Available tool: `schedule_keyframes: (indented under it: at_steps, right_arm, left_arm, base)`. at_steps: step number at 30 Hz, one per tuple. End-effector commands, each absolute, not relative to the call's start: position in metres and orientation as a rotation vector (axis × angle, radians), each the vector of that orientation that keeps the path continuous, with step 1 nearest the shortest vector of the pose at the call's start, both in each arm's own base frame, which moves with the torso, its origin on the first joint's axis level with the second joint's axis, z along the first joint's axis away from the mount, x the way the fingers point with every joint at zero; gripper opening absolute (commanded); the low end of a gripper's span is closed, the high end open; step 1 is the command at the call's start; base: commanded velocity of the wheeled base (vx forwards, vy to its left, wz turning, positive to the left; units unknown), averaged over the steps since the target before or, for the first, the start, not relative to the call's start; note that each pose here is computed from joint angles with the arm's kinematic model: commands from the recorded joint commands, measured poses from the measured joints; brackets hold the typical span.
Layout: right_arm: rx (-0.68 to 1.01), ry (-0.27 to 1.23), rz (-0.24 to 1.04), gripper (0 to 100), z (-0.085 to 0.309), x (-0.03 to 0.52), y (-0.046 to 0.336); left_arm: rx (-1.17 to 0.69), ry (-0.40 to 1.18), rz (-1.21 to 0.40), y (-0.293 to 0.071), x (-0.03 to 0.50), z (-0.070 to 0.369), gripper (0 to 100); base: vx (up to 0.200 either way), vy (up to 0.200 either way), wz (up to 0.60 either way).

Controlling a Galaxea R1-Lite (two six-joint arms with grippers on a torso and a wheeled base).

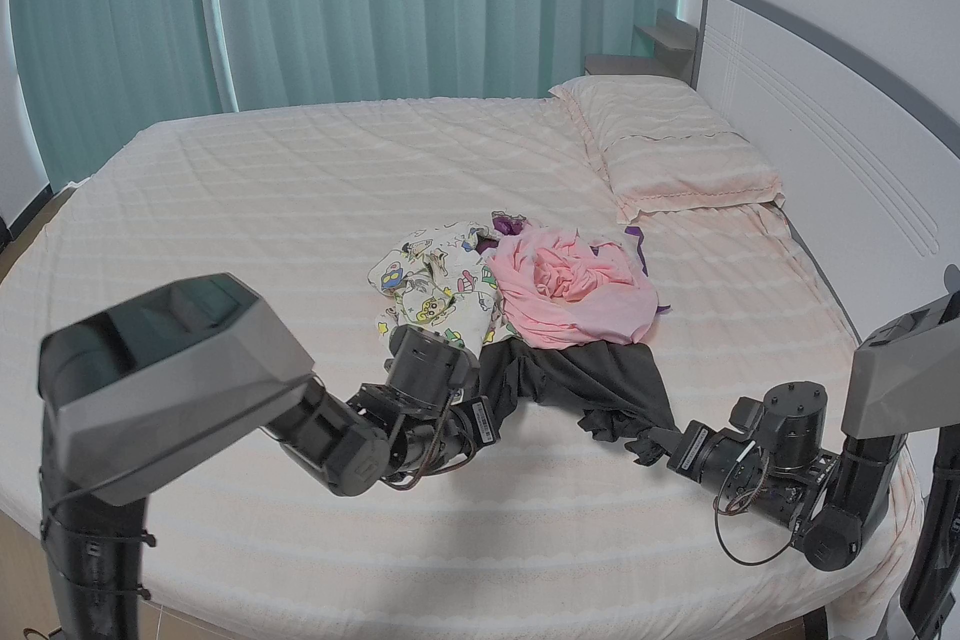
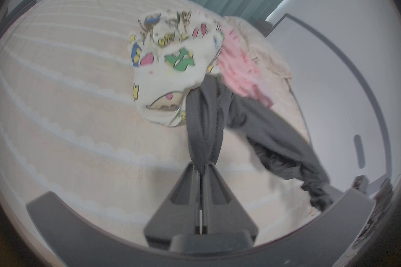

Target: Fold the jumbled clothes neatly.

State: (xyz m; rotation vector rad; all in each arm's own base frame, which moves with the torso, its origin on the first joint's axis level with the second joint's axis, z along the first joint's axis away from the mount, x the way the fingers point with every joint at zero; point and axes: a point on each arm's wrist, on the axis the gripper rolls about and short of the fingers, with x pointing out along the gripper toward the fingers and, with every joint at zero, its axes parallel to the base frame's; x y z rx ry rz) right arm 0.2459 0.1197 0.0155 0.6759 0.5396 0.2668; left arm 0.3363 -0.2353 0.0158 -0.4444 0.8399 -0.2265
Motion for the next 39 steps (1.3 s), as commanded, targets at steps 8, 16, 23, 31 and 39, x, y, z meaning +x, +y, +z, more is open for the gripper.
schedule_keyframes:
  at_steps: [8, 16, 23, 31, 39]
  right_arm:
    - [0.808, 0.028, 0.524, 0, 0.156, 0.229, 0.108]
    - [0.813, -0.154, 0.657, 0, 0.205, 0.220, 0.099]
    - [0.800, 0.021, 0.620, 0, 0.166, 0.218, 0.101]
    - [0.801, 0.219, 0.610, 0, 0.129, 0.211, 0.112]
    - [0.845, 0.274, 0.574, 0, 0.119, 0.209, 0.110]
  left_arm:
    - [-0.715, 0.444, -0.450, -0.181, 0.241, 0.189, 0]
    - [-0.771, 0.303, -0.500, -0.156, 0.212, 0.232, 0]
    - [-0.760, 0.358, -0.482, -0.143, 0.193, 0.215, 0]
    - [-0.848, 0.437, -0.473, -0.144, 0.190, 0.187, 0]
    - [-0.838, 0.483, -0.475, -0.138, 0.178, 0.167, 0]
  base:
    - [0.000, 0.000, 0.00]
    - [0.000, 0.000, 0.00]
    - [0.000, 0.000, 0.00]
    - [0.000, 0.000, 0.00]
    - [0.000, 0.000, 0.00]
